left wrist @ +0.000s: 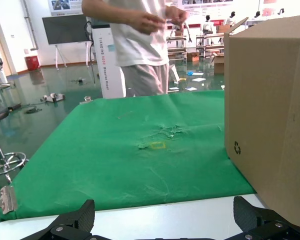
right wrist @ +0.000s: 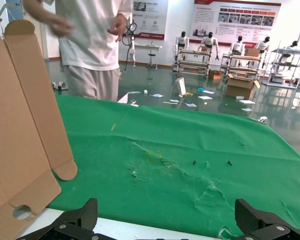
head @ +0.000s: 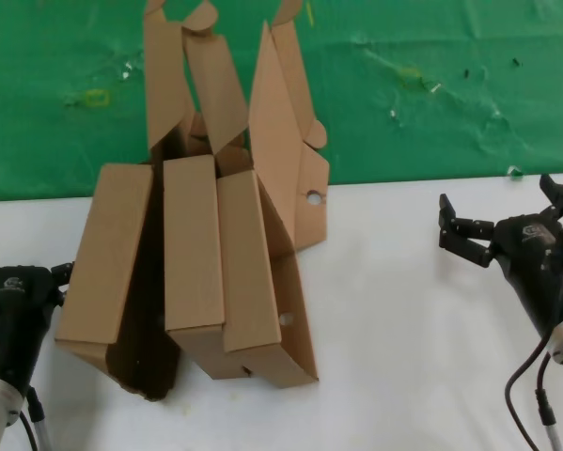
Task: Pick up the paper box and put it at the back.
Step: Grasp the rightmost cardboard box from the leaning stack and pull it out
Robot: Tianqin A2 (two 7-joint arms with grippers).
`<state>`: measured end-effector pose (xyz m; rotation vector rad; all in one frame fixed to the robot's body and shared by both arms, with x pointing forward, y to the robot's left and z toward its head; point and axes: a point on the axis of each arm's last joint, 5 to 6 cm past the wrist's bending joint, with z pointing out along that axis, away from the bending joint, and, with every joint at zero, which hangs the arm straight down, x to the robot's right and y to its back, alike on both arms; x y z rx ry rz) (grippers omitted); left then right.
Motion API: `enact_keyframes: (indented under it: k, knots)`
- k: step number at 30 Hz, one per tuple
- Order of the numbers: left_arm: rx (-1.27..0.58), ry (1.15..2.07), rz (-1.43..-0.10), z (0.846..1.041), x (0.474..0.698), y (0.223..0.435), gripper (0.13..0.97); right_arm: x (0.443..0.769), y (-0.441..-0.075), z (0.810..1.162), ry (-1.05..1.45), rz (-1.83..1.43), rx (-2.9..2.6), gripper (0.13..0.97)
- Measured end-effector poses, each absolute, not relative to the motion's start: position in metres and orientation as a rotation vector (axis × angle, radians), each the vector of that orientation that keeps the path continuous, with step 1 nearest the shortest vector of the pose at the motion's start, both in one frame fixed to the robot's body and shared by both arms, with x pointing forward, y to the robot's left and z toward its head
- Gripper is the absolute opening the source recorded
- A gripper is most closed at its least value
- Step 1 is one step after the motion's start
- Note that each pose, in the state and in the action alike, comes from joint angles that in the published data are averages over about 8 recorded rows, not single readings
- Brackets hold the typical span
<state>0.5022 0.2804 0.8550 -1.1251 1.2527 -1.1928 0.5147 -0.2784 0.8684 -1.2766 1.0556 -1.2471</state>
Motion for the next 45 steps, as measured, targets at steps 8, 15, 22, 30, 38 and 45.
enact_keyframes:
  k: [8, 15, 22, 30, 38, 45]
  knots:
    - [-1.125, 1.253, -1.193, 0.855, 0.502, 0.280, 0.966, 0.514, -0.279, 0.872, 1.047, -1.253, -1.274, 0.966]
    - [-1.125, 1.253, -1.193, 0.855, 0.502, 0.280, 0.955, 0.508, -0.286, 0.899, 0.972, -1.275, -1.261, 0.966]
    - [-1.125, 1.253, -1.193, 0.855, 0.502, 0.280, 0.925, 0.493, -0.295, 0.931, 0.847, -1.220, -1.284, 0.966]
    - [-1.125, 1.253, -1.193, 0.855, 0.502, 0.280, 0.837, 0.455, -0.308, 0.954, 0.730, -1.143, -1.376, 0.966]
    - [-1.125, 1.253, -1.193, 0.855, 0.502, 0.280, 0.730, 0.423, -0.315, 0.954, 0.606, -1.045, -1.514, 0.966]
    - [-1.125, 1.253, -1.193, 0.855, 0.502, 0.280, 0.581, 0.415, -0.303, 0.944, 0.487, -0.928, -1.638, 0.966]
